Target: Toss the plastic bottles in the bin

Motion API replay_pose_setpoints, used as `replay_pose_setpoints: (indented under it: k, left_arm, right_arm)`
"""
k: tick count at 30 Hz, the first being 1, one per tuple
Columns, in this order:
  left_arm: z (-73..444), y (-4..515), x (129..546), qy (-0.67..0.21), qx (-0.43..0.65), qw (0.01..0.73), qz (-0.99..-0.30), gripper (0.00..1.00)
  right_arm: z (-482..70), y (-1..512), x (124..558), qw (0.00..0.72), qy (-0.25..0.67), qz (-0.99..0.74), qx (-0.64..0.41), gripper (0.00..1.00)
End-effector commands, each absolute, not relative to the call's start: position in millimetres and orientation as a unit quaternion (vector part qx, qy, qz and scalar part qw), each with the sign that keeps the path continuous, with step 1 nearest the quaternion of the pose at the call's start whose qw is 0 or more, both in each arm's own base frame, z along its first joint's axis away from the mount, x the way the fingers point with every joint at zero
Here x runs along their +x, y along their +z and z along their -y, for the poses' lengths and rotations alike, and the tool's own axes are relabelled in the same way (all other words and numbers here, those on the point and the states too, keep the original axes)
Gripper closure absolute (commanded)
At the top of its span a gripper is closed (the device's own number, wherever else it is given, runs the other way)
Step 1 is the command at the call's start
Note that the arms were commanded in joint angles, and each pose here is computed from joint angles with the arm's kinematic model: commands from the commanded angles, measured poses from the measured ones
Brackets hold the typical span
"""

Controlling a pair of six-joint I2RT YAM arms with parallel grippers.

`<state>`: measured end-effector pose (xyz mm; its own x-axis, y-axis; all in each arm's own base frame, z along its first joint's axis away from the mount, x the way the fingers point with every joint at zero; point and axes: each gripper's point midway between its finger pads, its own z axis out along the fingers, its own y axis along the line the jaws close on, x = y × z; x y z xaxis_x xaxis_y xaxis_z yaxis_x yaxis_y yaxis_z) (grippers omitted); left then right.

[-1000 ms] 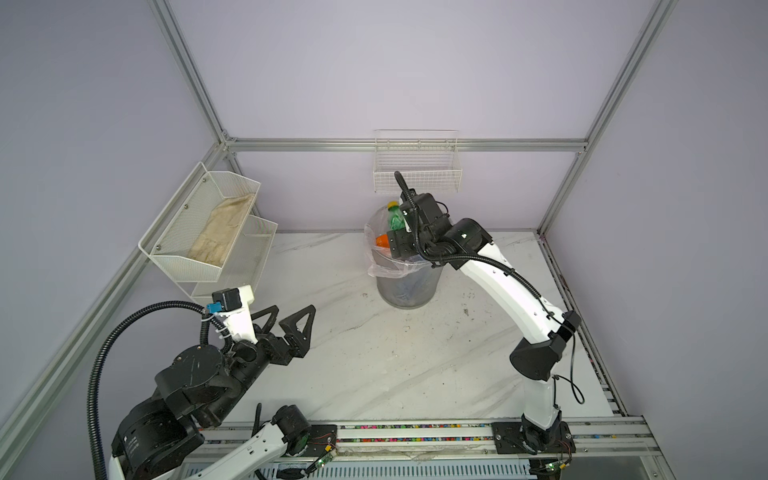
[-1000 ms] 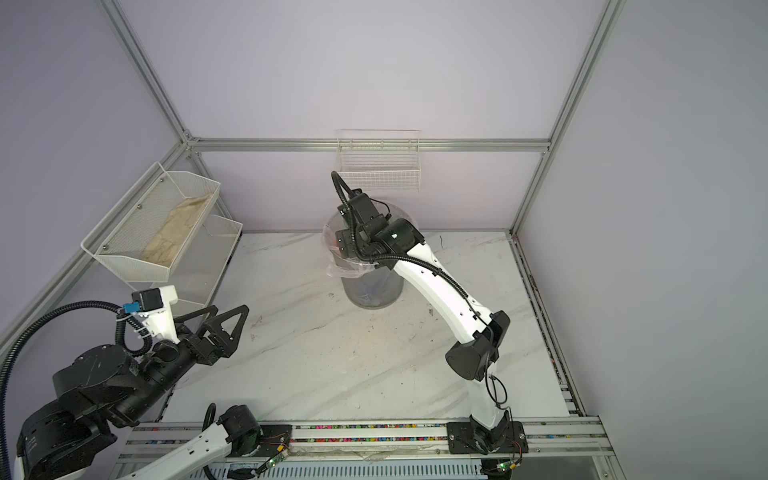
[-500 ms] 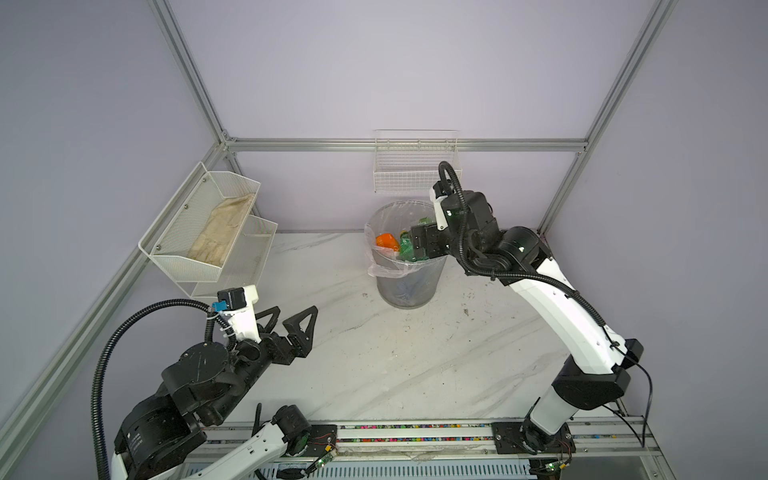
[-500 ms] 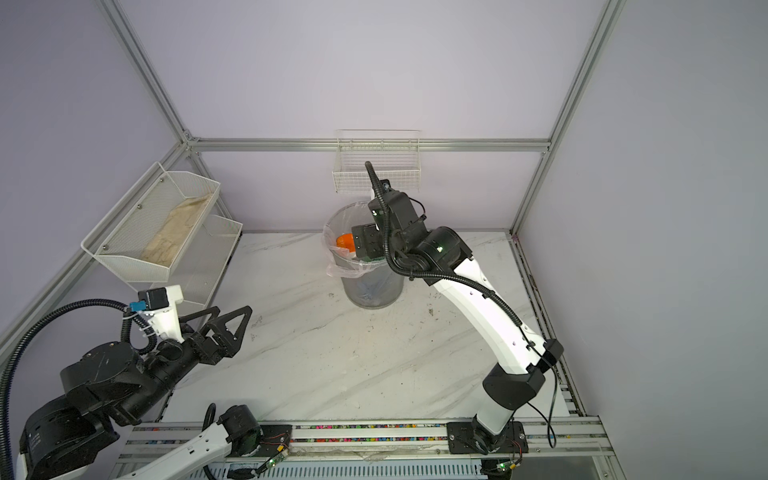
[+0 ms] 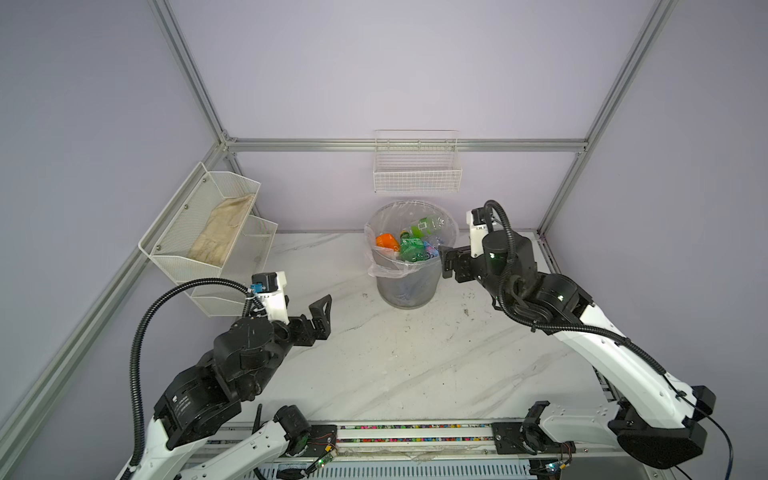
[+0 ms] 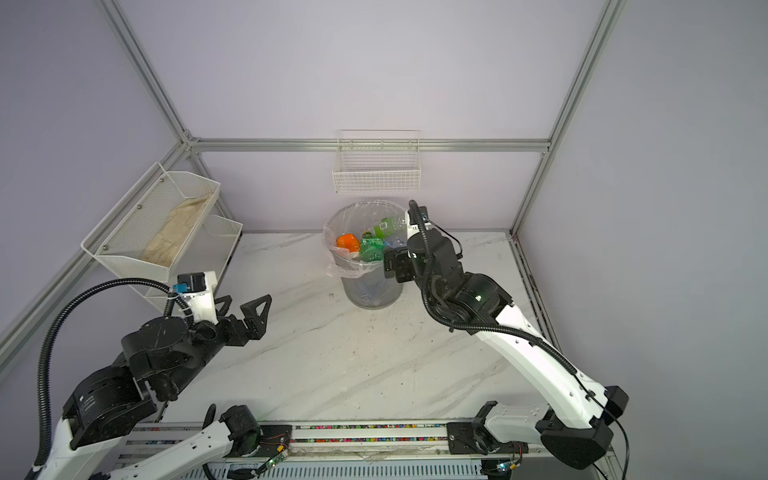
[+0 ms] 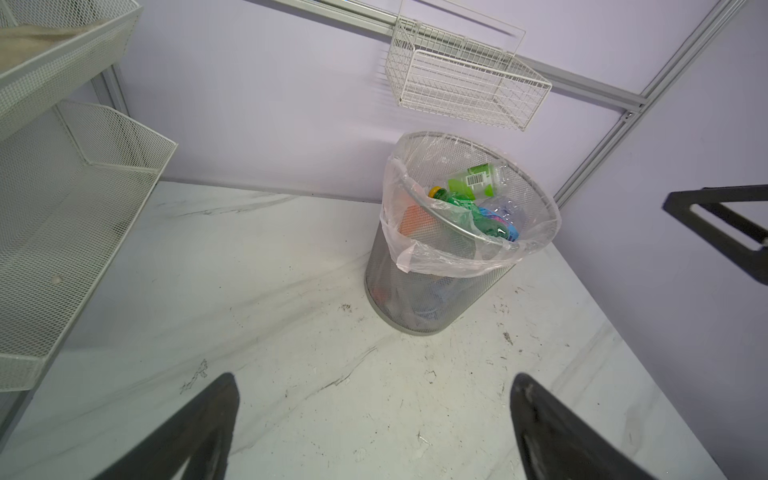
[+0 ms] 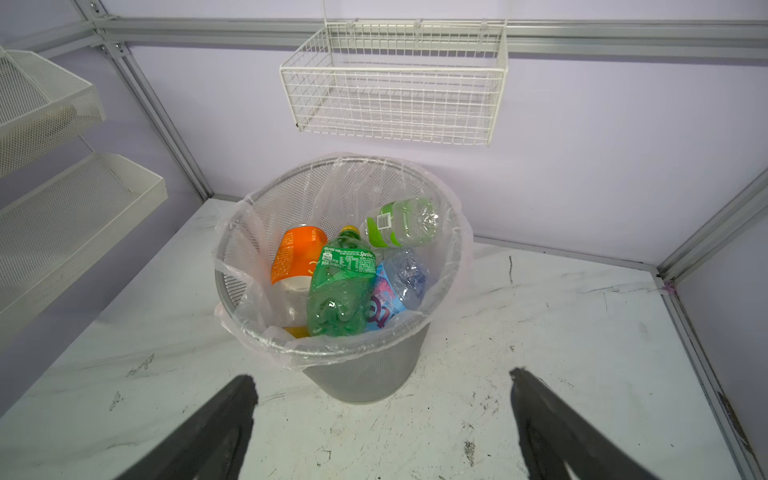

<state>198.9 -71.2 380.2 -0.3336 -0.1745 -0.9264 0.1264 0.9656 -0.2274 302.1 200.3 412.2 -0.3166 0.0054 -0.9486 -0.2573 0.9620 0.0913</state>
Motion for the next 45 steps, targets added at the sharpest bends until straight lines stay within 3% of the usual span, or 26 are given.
replay_pose_setpoints:
  k: [1,6,13,26,45]
  left_arm:
    - [76.0,368.3,216.3,-0.072,0.01,0.584,-0.808,0.0]
    - [88.2,342.0,229.7,-0.038,0.043,0.572,-0.818,0.0]
    - [93.4,313.7,239.0,-0.037,0.037,0.592,-0.804,0.0]
    - [82.3,270.6,270.2,0.125,0.073,0.576,-0.805,0.0]
    - [41.6,204.1,290.8,0.16,0.029,0.536,-0.828,0.0]
  right_arm:
    - [-173.2,434.2,292.3,0.643,0.121,-0.755,-0.034,0.03]
    - [-143.3,428.0,268.2,0.686,0.127,-0.716,-0.025,0.03]
    - [-123.4,387.1,268.9,0.669,0.071,-0.74,-0.002,0.02]
    - [-98.0,319.6,274.8,0.665,-0.029,-0.746,0.023,0.02]
    - [-72.9,237.2,307.6,0.641,-0.055,-0.764,0.043,0.02]
